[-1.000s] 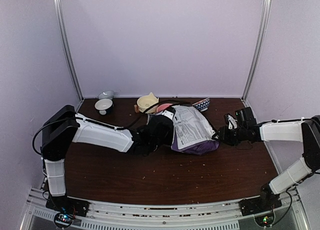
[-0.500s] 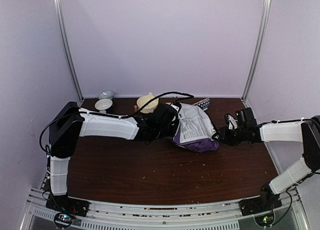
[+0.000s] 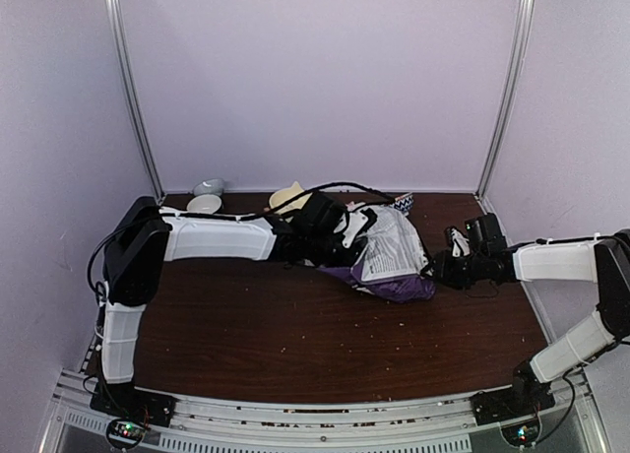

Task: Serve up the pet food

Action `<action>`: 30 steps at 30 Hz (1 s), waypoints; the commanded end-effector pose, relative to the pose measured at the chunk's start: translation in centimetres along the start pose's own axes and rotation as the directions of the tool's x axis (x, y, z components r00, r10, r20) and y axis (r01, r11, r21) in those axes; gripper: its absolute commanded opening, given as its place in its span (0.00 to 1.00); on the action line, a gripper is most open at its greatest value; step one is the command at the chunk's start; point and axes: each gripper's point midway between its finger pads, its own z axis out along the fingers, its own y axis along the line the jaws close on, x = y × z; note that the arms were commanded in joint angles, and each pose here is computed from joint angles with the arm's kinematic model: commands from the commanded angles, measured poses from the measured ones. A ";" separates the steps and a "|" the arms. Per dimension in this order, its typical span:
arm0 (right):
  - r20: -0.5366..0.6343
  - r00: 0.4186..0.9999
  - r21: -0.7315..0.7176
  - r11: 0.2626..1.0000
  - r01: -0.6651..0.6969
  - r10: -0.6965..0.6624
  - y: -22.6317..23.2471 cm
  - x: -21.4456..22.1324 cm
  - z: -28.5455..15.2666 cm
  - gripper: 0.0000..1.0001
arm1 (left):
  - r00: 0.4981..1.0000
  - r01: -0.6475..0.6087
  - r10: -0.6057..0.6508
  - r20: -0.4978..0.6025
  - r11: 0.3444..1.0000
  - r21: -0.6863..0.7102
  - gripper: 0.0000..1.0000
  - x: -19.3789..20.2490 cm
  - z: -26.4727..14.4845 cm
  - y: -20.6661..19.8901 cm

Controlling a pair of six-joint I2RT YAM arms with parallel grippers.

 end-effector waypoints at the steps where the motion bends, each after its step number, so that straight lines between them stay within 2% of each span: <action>1: 0.003 1.000 -0.068 0.997 0.026 -0.026 2.0 -0.1 -0.3 0.31 | 0.966 0.085 0.041 -0.254 0.880 0.466 0.00 8.6 -1.3 -9.8; 3: 0.002 1.000 -0.038 0.999 0.019 -0.019 1.4 0.0 -0.3 0.23 | 0.969 0.132 -0.005 -0.248 0.858 0.497 0.00 8.0 -2.3 -9.9; 8: 0.007 1.000 0.025 1.000 0.000 0.000 0.2 0.0 -0.3 0.13 | 0.960 0.253 -0.131 -0.249 0.788 0.561 0.00 6.1 -4.6 -9.5; 13: 0.019 1.000 0.120 0.992 -0.026 0.024 -1.5 0.1 -0.6 0.01 | 0.940 0.338 -0.238 -0.246 0.758 0.558 0.00 4.6 -6.5 -8.1; 21: 0.041 0.998 0.156 0.987 -0.049 0.043 -2.2 0.1 -1.2 0.00 | 0.875 0.478 -0.432 -0.219 0.696 0.535 0.00 2.3 -8.9 -5.3; 24: 0.039 0.999 0.162 0.986 -0.037 0.031 -2.1 0.0 -1.6 0.00 | 0.836 0.535 -0.504 -0.218 0.659 0.529 0.00 2.0 -9.2 -4.5; 25: 0.042 0.999 0.164 0.986 -0.030 0.024 -1.9 -0.2 -1.8 0.02 | 0.824 0.551 -0.522 -0.220 0.646 0.529 0.00 2.1 -9.4 -4.4; 26: 0.042 0.999 0.167 0.986 -0.021 0.014 -1.8 -0.4 -2.0 0.09 | 0.823 0.544 -0.533 -0.198 0.638 0.545 0.00 1.4 -9.9 -4.3; 30: 0.066 0.997 0.167 0.986 0.026 -0.037 -0.6 -1.8 -3.7 0.54 | 0.815 0.539 -0.556 -0.164 0.622 0.568 0.00 0.1 -10.8 -4.3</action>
